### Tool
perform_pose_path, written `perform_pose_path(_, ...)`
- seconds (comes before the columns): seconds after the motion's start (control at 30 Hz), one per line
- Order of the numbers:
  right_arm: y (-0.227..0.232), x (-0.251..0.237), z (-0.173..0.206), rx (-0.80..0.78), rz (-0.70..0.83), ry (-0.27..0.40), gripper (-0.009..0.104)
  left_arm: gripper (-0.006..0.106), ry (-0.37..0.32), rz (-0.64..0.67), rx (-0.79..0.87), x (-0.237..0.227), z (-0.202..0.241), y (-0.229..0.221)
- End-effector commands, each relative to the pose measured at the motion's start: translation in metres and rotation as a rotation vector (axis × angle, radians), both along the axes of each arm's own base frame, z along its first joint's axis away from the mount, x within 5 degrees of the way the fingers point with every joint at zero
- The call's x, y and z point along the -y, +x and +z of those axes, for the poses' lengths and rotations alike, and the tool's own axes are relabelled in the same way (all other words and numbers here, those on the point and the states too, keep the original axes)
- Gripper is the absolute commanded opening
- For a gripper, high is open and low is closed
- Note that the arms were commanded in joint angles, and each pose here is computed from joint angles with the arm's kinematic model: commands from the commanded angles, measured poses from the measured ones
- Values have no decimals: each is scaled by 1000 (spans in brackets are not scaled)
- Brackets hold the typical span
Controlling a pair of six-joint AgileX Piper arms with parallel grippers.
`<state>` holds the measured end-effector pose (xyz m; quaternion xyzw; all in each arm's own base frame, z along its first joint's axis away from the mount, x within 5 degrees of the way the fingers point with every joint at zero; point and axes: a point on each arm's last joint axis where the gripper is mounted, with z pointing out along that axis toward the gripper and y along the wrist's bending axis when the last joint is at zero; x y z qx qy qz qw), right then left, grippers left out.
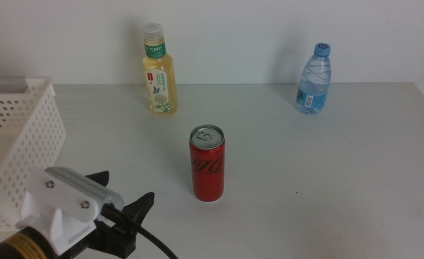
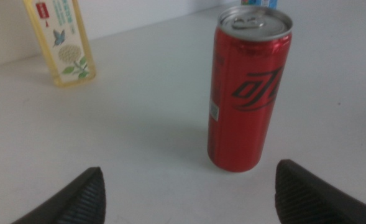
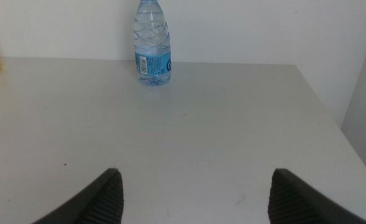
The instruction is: Use arms to grab the bottles and put them into the dustbin to the left of the table.
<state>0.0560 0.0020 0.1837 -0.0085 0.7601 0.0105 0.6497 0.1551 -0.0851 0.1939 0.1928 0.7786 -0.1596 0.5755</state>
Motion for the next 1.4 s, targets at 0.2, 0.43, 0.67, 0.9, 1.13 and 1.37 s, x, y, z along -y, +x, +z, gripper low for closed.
perform_pose_path(0.2,1,1,10,82,-9,-23,59,94,-125,-94,182,22,0,21)
perform_pose_path(0.43,1,1,10,82,-9,-23,59,94,-217,-159,160,42,-22,42)
perform_pose_path(0.67,1,1,10,82,-9,-23,59,94,-236,-227,151,65,-33,71)
perform_pose_path(0.9,1,1,10,82,-9,-23,59,94,-235,-232,154,79,-43,96)
perform_pose_path(1.13,1,1,10,82,-9,-23,59,92,-276,-228,142,89,-47,115)
perform_pose_path(1.37,1,1,10,82,-9,-23,59,51,-285,-230,106,95,-46,125)
